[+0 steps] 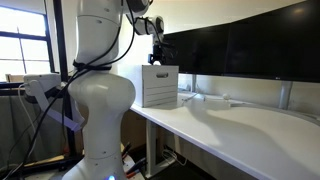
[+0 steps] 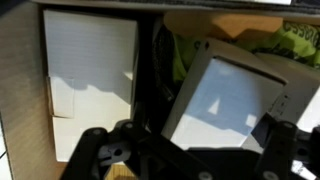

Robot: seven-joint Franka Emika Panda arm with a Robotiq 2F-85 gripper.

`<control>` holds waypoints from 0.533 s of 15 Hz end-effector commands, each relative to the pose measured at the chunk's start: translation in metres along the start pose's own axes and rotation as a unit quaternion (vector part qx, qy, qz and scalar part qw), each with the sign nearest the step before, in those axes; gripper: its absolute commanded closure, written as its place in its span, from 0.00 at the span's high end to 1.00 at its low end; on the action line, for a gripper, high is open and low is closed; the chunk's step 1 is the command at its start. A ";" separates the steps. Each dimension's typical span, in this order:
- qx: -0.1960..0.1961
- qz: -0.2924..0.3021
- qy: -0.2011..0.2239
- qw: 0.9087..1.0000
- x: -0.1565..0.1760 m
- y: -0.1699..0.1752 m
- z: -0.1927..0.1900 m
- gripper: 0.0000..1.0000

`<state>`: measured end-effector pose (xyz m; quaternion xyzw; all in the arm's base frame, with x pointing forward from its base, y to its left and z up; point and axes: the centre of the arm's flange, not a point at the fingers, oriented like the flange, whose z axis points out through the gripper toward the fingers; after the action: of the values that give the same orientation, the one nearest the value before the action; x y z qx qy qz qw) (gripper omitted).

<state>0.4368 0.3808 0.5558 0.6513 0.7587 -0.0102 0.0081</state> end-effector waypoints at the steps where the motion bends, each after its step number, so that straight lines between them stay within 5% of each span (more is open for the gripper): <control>1: 0.018 -0.001 0.011 1.000 -0.008 -0.004 0.006 0.67; 6: 0.018 0.001 0.021 1.000 -0.006 -0.005 0.004 0.36; 8: 0.016 0.000 0.022 1.000 -0.005 -0.006 0.002 0.33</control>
<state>0.4377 0.3816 0.5521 0.6545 0.7559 -0.0117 -0.0081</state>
